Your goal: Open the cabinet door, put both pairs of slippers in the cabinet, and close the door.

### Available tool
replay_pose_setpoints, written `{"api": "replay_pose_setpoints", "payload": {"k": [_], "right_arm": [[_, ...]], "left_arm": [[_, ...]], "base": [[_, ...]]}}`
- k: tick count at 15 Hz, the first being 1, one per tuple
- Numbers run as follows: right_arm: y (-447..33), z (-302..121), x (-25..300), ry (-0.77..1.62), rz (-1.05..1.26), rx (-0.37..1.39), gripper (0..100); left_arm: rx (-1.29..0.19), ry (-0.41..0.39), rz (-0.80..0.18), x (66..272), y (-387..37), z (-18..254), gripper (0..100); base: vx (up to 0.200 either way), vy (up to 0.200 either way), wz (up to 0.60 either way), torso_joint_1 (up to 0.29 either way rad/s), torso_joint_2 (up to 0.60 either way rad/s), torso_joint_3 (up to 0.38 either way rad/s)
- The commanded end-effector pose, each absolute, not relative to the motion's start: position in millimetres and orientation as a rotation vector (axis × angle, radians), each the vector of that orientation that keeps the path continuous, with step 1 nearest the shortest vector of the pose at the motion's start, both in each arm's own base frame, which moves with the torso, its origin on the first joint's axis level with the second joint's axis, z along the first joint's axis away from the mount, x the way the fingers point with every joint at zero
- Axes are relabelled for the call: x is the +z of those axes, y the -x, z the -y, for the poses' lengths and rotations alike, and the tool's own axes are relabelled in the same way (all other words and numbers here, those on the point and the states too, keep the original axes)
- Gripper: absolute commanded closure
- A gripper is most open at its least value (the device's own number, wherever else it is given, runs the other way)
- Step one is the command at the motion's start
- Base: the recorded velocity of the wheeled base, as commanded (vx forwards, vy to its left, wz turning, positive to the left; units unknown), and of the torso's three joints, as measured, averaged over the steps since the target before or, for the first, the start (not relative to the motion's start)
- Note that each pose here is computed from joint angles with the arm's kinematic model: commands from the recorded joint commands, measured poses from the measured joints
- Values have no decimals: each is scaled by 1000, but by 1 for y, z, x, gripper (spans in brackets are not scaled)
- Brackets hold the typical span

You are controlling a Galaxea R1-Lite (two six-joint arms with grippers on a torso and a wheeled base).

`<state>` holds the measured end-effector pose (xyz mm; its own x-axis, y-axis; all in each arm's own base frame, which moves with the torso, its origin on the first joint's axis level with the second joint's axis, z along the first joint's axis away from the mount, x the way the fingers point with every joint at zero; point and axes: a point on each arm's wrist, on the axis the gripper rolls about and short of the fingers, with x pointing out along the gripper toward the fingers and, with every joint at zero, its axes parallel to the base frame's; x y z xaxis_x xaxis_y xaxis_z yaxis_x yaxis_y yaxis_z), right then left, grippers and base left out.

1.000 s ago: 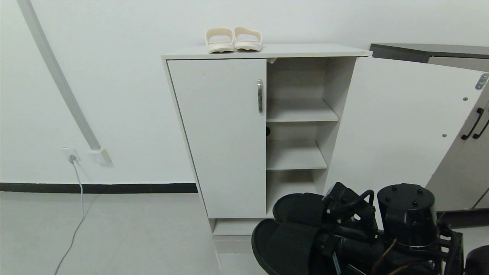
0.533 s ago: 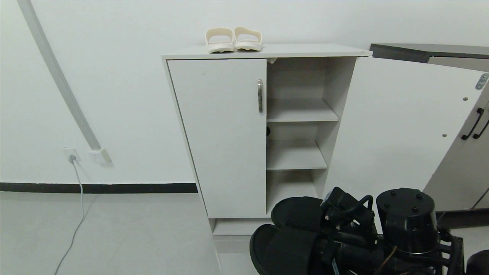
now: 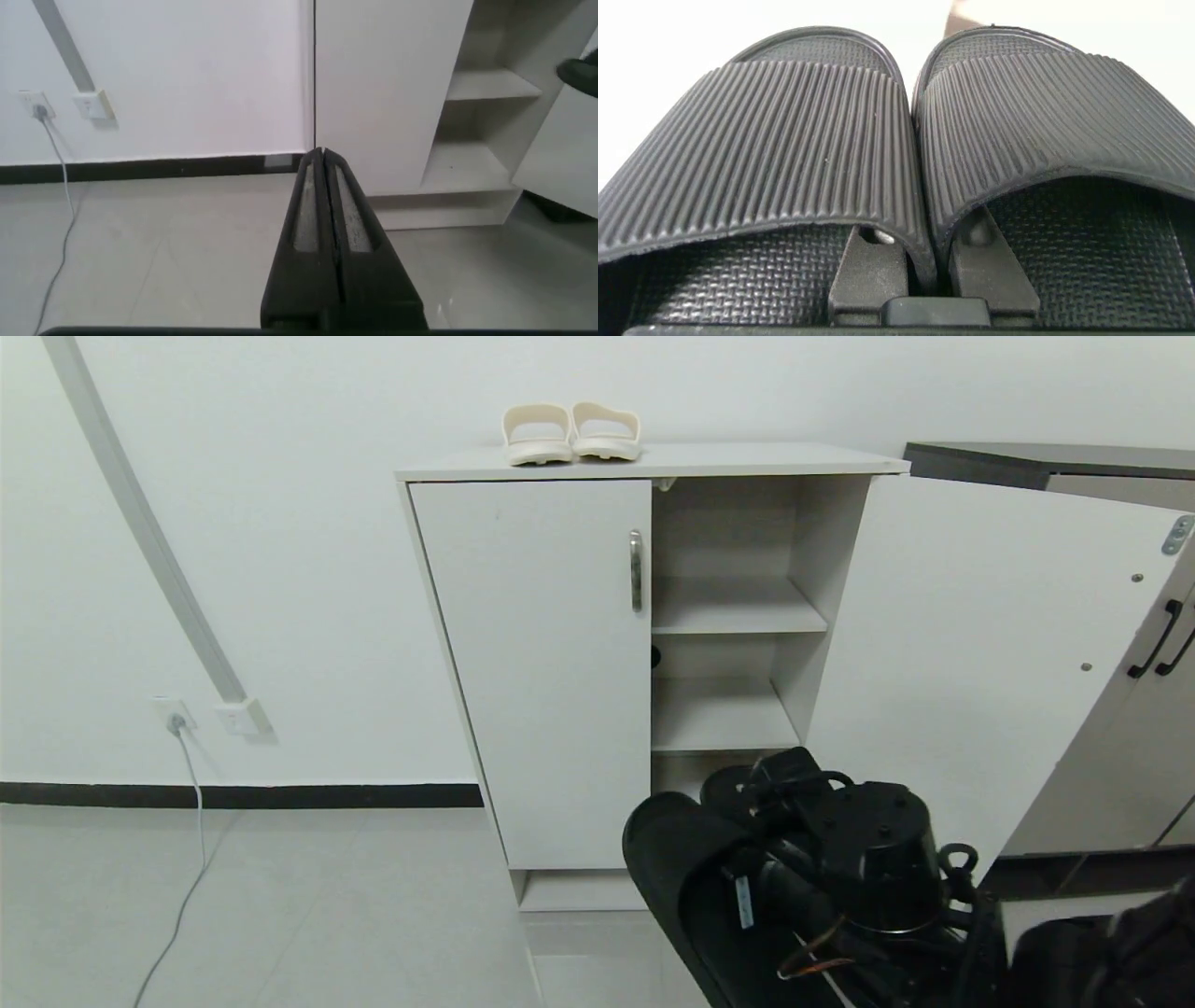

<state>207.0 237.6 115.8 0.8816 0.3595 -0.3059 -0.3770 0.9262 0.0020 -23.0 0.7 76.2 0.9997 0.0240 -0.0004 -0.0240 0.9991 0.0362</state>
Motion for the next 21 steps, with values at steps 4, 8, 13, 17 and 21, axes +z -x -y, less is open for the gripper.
{"api": "replay_pose_setpoints", "payload": {"k": [4,8,13,17,21], "right_arm": [[-258,-281,84,-6,-255,74,100],[-266,-281,79,-5,-252,31,100],[-267,-280,78,-3,-254,28,100],[-275,-282,64,13,-270,14,100],[-283,-285,57,7,-275,19,100]], "left_arm": [[25,1,-6,75,23,-1,100],[25,1,-5,75,23,-1,100],[25,1,-3,76,23,-1,100],[25,1,-5,75,23,-1,100],[26,0,-5,75,23,-1,100]], "base": [[0,0,0,0,0,0],[0,0,0,0,0,0],[0,-200,0,4,6,4],[0,-50,0,-1,-1,-1],[0,0,0,0,0,0]]}}
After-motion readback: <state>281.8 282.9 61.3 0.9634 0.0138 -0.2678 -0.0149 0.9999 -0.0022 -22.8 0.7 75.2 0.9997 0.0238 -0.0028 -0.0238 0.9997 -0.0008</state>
